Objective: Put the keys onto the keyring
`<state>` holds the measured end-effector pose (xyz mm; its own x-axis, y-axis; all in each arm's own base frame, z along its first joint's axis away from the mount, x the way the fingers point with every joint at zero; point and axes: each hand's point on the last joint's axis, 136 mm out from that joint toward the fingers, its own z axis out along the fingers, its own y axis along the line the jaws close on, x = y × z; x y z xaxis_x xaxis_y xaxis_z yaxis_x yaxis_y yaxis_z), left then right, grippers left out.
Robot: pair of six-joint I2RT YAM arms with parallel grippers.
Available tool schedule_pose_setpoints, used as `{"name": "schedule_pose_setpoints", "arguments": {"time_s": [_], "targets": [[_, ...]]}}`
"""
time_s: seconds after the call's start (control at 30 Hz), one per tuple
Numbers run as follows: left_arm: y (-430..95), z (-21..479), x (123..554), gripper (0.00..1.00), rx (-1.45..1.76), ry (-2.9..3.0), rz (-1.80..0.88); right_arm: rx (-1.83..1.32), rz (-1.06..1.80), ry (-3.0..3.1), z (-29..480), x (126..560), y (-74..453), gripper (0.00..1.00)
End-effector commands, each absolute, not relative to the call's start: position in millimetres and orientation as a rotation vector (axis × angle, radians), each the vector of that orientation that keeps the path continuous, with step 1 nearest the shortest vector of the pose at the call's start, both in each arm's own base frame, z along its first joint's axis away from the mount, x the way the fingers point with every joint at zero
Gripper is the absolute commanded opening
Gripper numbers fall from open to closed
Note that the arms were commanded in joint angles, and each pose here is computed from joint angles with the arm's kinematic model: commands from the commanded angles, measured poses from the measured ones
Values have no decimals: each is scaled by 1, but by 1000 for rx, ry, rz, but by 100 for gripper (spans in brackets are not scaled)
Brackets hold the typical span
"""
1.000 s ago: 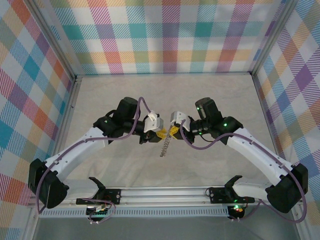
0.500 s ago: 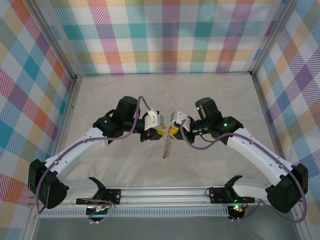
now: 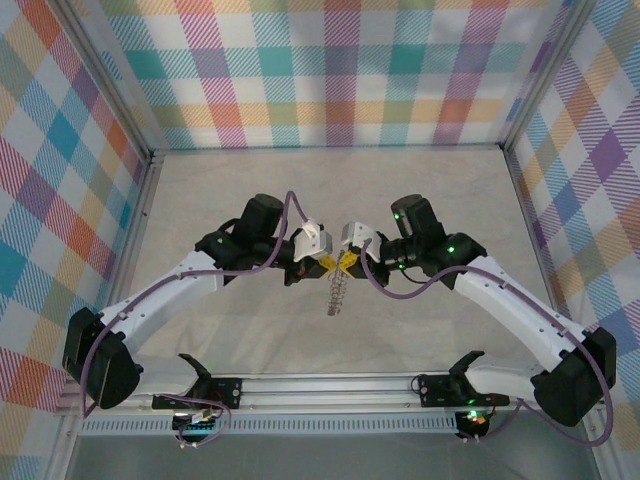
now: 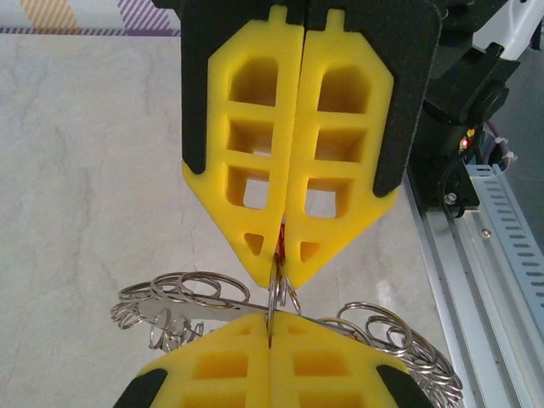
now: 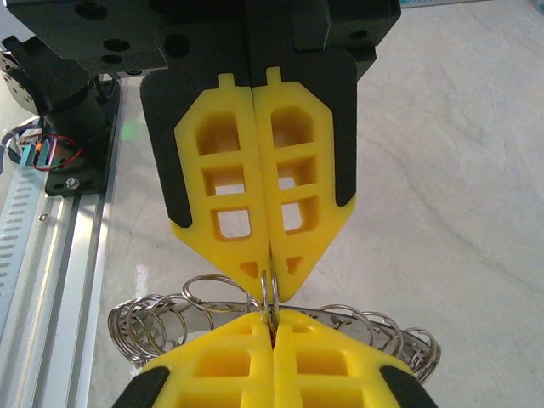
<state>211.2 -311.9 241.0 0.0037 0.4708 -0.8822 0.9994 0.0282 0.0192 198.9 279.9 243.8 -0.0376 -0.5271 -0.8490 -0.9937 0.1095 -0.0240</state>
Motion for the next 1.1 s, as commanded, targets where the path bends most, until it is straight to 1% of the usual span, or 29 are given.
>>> {"name": "schedule_pose_setpoints", "arguments": {"time_s": [0.0, 0.03, 0.07, 0.1, 0.13, 0.23, 0.4, 0.47, 0.5, 0.53, 0.57, 0.63, 0.67, 0.7, 0.77, 0.83, 0.93, 1.07], "targets": [[-321, 257, 201, 0, 1552, 1485, -969, -1521, 853, 1567, 258, 191, 287, 2], [-321, 258, 202, 0, 1546, 1487, -975, -1521, 852, 1567, 258, 191, 286, 1], [-321, 259, 202, 5, 1543, 1486, -980, -1521, 852, 1569, 258, 191, 286, 0], [-322, 259, 202, 13, 1539, 1489, -984, -1522, 853, 1572, 258, 191, 286, 0], [-322, 260, 202, 18, 1534, 1488, -986, -1522, 854, 1572, 258, 191, 286, 0], [-322, 261, 203, 22, 1528, 1483, -977, -1522, 857, 1574, 258, 190, 286, 0], [-322, 263, 204, 22, 1524, 1478, -966, -1519, 861, 1568, 259, 191, 287, 0], [-322, 264, 203, 20, 1525, 1474, -976, -1519, 860, 1568, 259, 191, 287, 0], [-323, 264, 203, 18, 1525, 1473, -982, -1519, 859, 1569, 259, 191, 287, 0], [-323, 265, 201, 6, 1529, 1465, -990, -1518, 859, 1570, 259, 191, 287, 0], [-323, 266, 200, 0, 1531, 1457, -999, -1517, 859, 1570, 259, 191, 287, 0], [-324, 267, 199, 0, 1532, 1449, -1010, -1516, 858, 1573, 258, 192, 287, 0], [-324, 268, 198, 0, 1531, 1443, -1015, -1516, 855, 1577, 258, 192, 287, 3], [-324, 268, 198, 0, 1530, 1442, -1019, -1514, 849, 1584, 256, 192, 286, 7], [-326, 274, 199, 0, 1511, 1411, -1017, -1498, 827, 1599, 254, 194, 283, 25], [-327, 274, 198, 0, 1507, 1403, -1034, -1478, 803, 1607, 254, 194, 280, 30], [-328, 275, 195, 0, 1514, 1387, -1068, -1450, 767, 1612, 252, 195, 273, 34], [-328, 281, 195, 0, 1491, 1351, -1090, -1434, 728, 1634, 250, 192, 264, 34]]}}
